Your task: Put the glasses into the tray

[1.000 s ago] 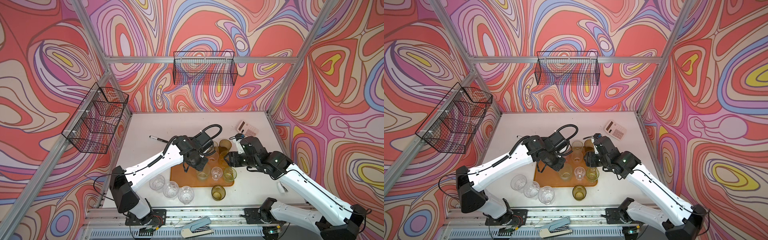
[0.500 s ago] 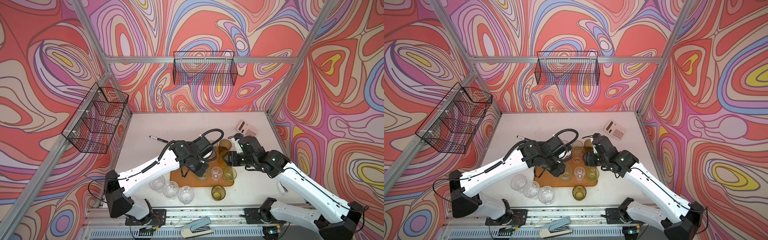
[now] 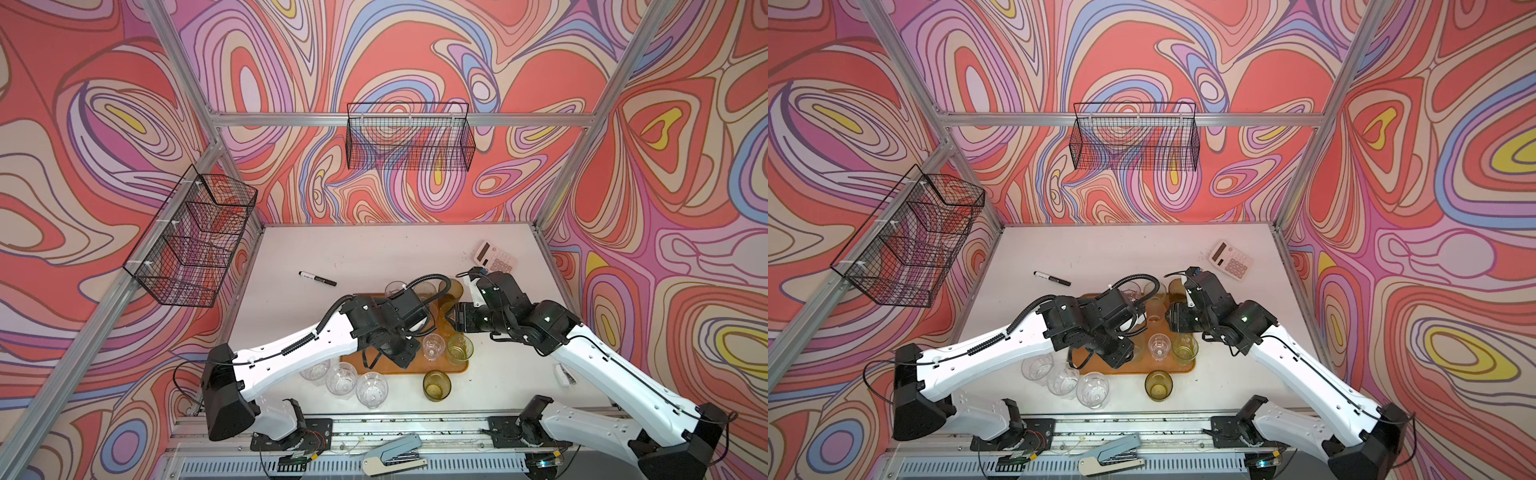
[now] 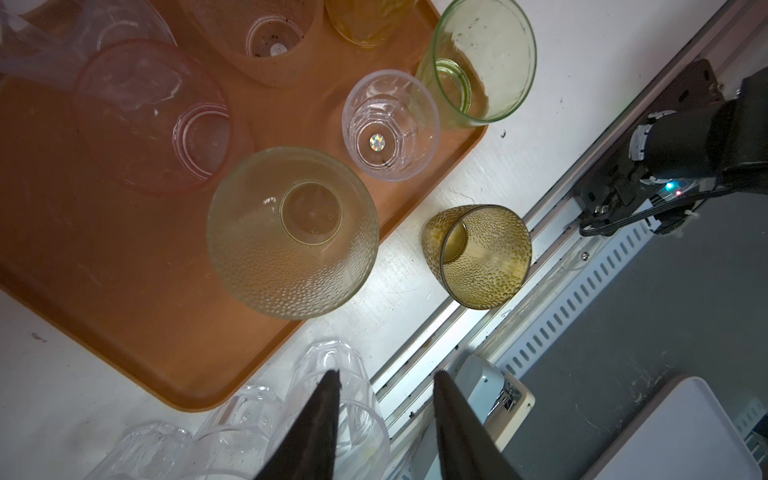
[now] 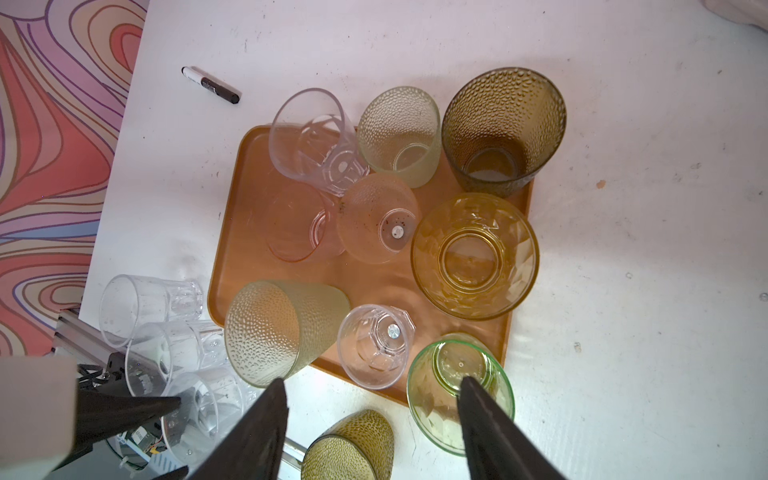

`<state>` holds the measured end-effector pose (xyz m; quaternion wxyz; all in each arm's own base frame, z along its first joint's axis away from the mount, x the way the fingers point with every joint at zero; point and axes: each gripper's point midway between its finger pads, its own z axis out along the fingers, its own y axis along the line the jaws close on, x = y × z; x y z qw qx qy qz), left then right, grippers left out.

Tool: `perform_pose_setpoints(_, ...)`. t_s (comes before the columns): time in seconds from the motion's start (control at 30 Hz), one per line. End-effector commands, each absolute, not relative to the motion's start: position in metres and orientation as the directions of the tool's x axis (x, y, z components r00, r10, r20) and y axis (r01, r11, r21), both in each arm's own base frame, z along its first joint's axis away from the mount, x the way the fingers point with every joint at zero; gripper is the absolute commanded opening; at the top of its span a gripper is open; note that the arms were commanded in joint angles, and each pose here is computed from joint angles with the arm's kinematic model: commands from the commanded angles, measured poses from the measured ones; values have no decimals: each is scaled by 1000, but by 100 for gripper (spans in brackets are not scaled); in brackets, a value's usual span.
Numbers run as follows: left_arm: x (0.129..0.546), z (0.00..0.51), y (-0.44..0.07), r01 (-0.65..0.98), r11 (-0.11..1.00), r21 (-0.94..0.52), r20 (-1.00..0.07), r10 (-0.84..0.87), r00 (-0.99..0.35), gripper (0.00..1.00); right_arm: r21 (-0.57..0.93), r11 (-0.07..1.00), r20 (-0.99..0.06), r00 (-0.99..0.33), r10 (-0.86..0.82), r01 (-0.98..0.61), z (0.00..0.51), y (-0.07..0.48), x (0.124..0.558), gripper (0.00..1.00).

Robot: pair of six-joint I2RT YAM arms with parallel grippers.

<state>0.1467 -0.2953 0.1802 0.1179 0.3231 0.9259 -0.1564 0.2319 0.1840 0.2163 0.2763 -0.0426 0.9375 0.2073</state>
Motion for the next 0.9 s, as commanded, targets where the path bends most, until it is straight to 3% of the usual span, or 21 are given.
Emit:
perform_pose_setpoints(0.0,142,180,-300,607,758,-240,-329,524,-785,41,350,918,-549,-835,38,-188,220,178,233,68)
perform_pose_setpoints(0.87,114,132,-329,576,790,-209,-228,534,-814,39,430,886,-483,-873,64,-173,224,160,224,71)
